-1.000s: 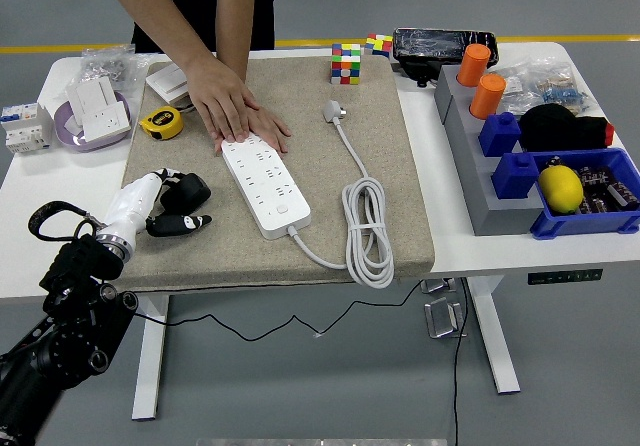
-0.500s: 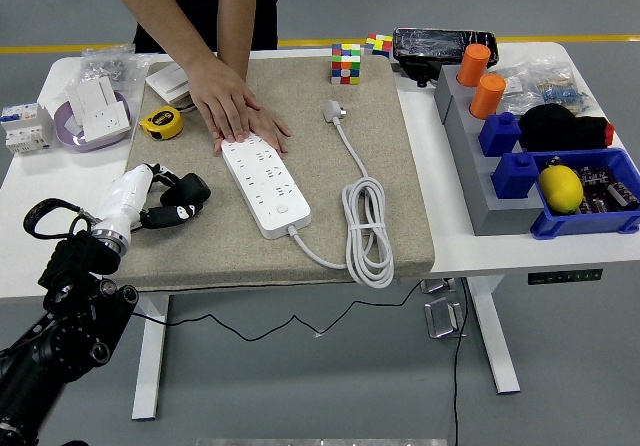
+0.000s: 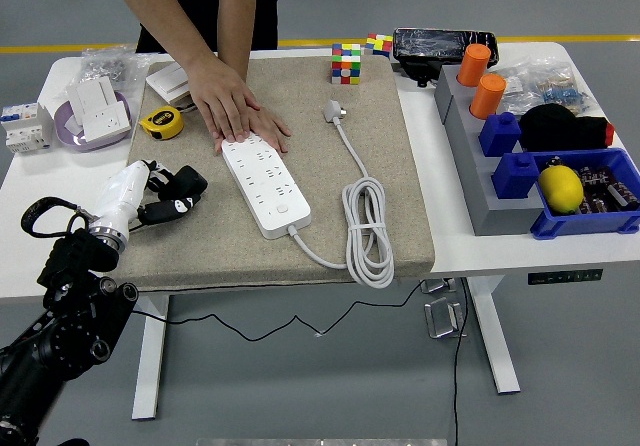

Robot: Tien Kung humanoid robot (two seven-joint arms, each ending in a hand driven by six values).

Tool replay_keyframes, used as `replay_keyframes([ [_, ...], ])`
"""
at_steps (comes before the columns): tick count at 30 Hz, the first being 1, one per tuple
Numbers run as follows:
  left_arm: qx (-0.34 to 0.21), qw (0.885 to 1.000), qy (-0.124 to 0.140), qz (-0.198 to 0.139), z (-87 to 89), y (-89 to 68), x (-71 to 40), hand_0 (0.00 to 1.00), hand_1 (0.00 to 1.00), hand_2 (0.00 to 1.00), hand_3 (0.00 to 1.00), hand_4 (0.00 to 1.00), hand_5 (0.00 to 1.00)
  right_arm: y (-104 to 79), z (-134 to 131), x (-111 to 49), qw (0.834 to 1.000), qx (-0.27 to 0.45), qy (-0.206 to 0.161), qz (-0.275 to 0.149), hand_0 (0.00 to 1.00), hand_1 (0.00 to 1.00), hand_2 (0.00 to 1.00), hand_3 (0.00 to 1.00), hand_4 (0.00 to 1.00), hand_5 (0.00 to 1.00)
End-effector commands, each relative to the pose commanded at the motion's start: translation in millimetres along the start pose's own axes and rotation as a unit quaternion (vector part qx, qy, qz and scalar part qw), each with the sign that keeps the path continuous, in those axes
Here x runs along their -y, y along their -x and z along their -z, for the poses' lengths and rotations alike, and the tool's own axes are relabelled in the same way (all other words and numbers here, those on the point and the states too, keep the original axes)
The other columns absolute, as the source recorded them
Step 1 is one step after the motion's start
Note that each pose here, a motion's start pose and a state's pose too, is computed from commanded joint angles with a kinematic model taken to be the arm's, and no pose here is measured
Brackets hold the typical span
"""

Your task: Pick up the plug,place it near the board,insert it into the board,press the button

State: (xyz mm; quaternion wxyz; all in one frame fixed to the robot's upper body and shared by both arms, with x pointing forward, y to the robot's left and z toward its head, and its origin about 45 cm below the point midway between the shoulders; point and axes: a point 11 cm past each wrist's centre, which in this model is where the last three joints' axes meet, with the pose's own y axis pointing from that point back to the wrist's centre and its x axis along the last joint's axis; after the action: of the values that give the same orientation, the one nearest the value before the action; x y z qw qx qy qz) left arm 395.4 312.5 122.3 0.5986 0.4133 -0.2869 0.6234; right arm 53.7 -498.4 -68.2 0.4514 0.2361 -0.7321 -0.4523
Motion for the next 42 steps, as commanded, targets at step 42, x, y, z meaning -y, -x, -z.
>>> replay_keyframes([
  [42,0.121,0.968,0.220,-0.005,-113.9,-4.6,8.4,0.488,0.336,0.272,0.298,0.431,0.224,-1.8,3.4,-0.5,1.000,-0.006,-0.004,-0.003,0.793,0.754,0.744,0.763,0.998,0.998],
])
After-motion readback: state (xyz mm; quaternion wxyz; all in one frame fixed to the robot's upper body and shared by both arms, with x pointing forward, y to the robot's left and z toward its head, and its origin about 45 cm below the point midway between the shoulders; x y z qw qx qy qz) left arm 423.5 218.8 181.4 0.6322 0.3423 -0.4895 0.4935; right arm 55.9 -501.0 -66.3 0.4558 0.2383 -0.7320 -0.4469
